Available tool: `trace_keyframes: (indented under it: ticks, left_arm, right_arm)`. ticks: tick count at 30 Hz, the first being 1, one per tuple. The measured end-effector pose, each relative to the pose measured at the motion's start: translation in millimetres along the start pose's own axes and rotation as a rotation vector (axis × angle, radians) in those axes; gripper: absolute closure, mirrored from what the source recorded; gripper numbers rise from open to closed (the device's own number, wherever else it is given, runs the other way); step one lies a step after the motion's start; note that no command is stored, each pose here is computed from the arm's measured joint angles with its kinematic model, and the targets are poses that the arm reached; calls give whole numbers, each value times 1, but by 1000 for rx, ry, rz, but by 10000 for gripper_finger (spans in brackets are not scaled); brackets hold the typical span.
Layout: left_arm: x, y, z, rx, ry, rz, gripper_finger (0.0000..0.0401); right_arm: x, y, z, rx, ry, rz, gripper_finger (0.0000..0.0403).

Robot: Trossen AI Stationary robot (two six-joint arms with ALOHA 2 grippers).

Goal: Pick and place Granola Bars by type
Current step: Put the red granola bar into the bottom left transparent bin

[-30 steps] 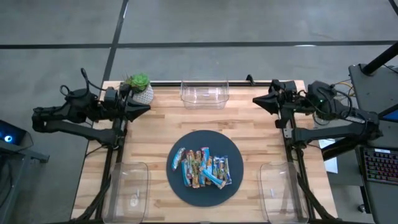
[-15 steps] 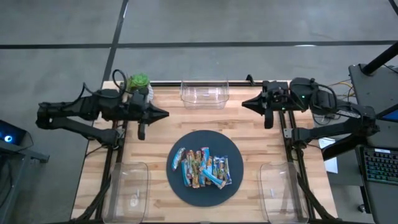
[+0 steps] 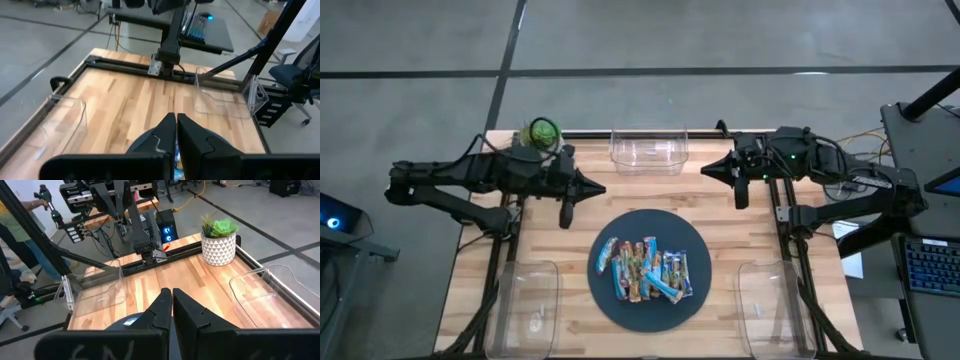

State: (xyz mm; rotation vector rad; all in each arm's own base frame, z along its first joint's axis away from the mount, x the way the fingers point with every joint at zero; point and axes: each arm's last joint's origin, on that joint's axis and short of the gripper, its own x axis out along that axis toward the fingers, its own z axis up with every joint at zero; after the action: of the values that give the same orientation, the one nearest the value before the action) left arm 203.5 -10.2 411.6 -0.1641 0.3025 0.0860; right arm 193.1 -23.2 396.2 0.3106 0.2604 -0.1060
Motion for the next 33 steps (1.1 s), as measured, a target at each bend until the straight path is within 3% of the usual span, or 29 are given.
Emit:
trace_keyframes:
  ticks: [17, 33]
  left_arm:
    - [38, -3, -7, -37, 41, 14, 401]
    - [36, -3, -7, -141, 48, 18, 400]
  right_arm:
    - [32, -5, -10, 6, 95, -29, 394]
    - [43, -7, -13, -21, 126, -36, 394]
